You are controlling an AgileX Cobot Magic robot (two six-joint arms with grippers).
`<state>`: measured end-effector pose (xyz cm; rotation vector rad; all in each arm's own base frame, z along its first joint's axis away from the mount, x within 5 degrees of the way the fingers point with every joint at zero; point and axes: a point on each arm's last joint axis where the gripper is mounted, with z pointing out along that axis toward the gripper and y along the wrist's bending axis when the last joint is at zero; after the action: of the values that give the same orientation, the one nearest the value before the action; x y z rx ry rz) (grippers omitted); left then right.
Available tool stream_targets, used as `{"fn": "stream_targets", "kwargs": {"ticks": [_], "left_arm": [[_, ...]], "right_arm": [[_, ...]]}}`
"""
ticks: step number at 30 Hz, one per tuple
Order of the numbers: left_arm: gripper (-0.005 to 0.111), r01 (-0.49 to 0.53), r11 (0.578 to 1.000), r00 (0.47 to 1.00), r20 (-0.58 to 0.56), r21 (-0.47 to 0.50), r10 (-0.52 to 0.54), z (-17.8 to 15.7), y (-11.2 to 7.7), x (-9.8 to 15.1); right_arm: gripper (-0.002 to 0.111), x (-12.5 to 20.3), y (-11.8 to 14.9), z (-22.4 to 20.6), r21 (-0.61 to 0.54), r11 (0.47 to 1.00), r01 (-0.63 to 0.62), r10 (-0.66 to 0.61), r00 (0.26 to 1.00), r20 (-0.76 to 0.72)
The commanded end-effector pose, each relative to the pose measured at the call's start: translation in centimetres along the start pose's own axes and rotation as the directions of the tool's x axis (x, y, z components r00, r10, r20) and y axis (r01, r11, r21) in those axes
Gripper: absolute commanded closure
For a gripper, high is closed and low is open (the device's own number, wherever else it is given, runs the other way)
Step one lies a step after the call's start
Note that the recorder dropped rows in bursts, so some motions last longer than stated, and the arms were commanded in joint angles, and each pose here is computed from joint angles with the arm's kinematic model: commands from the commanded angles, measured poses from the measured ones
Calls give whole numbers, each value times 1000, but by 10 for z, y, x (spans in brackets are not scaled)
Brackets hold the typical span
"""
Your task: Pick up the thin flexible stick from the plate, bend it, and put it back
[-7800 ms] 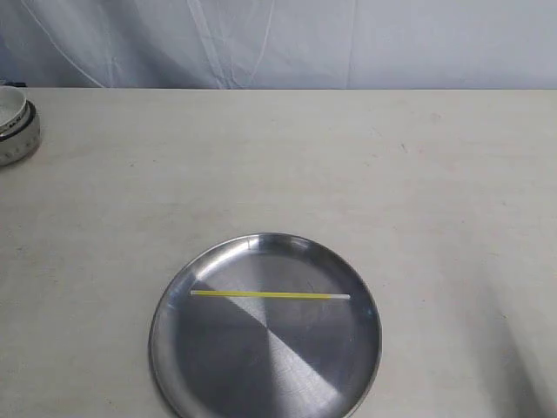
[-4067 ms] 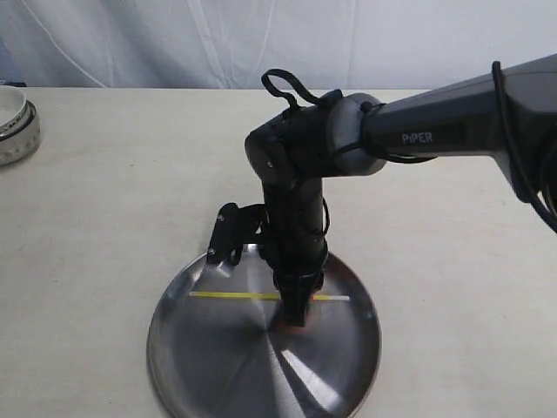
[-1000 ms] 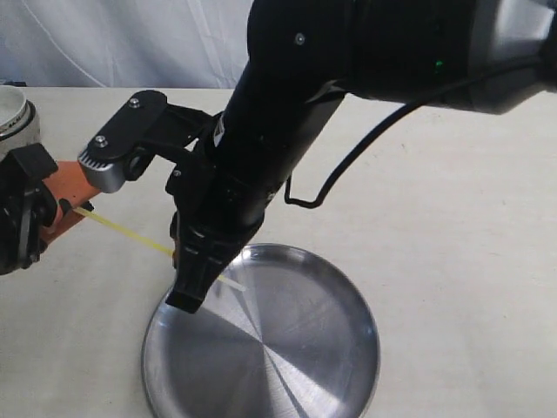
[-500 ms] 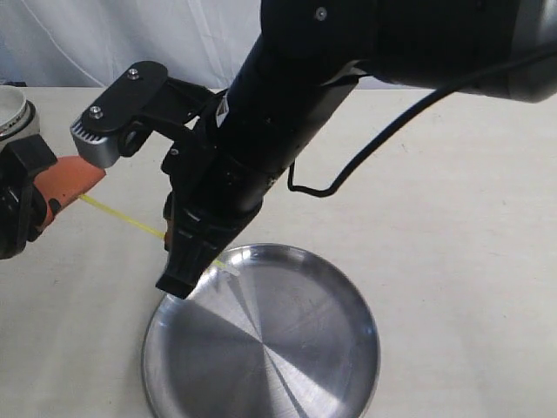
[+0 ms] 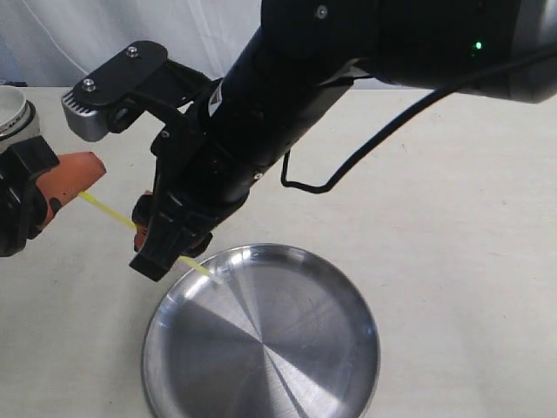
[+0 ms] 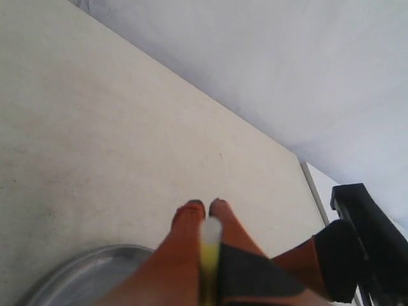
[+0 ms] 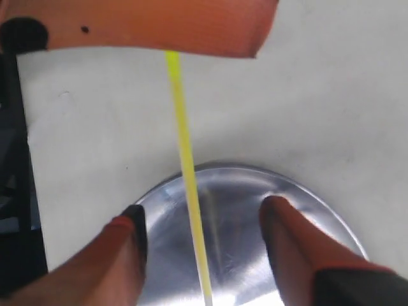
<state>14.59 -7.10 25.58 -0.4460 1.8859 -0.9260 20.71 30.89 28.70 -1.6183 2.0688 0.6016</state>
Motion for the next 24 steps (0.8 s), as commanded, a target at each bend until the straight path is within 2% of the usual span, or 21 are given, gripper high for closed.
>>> {"fn": "stream_targets", "kwargs": {"ticks": [1, 4, 9, 11, 14, 16, 24], "left_arm": [[107, -9, 999, 999, 31, 34, 8, 0, -4, -3], [107, -11, 999, 999, 32, 35, 10, 0, -4, -3], [107, -11, 999, 999, 39, 41, 9, 0, -4, -3], [107, -11, 999, 999, 39, 41, 9, 0, -4, -3], [107, -11, 999, 999, 39, 41, 9, 0, -4, -3], [107, -11, 999, 999, 39, 41, 9, 0, -4, -3], [107, -11, 999, 999, 47, 48, 9, 0, -5, -4]], "right_arm": [[54, -2, 0, 0, 2, 1000, -16, 16, 1000, 16], [54, 2, -3, 14, -16, 999, -36, 35, 999, -23], [54, 0, -9, 31, -5, 996, -85, 85, 996, 17], [61, -1, -10, 33, 6, 995, -95, 94, 995, 37], [80, -6, -12, 33, 10, 991, -135, 134, 987, 93], [84, -7, -12, 32, 14, 988, -152, 150, 984, 101], [88, -8, -13, 32, 12, 973, -232, 229, 967, 113]]}}
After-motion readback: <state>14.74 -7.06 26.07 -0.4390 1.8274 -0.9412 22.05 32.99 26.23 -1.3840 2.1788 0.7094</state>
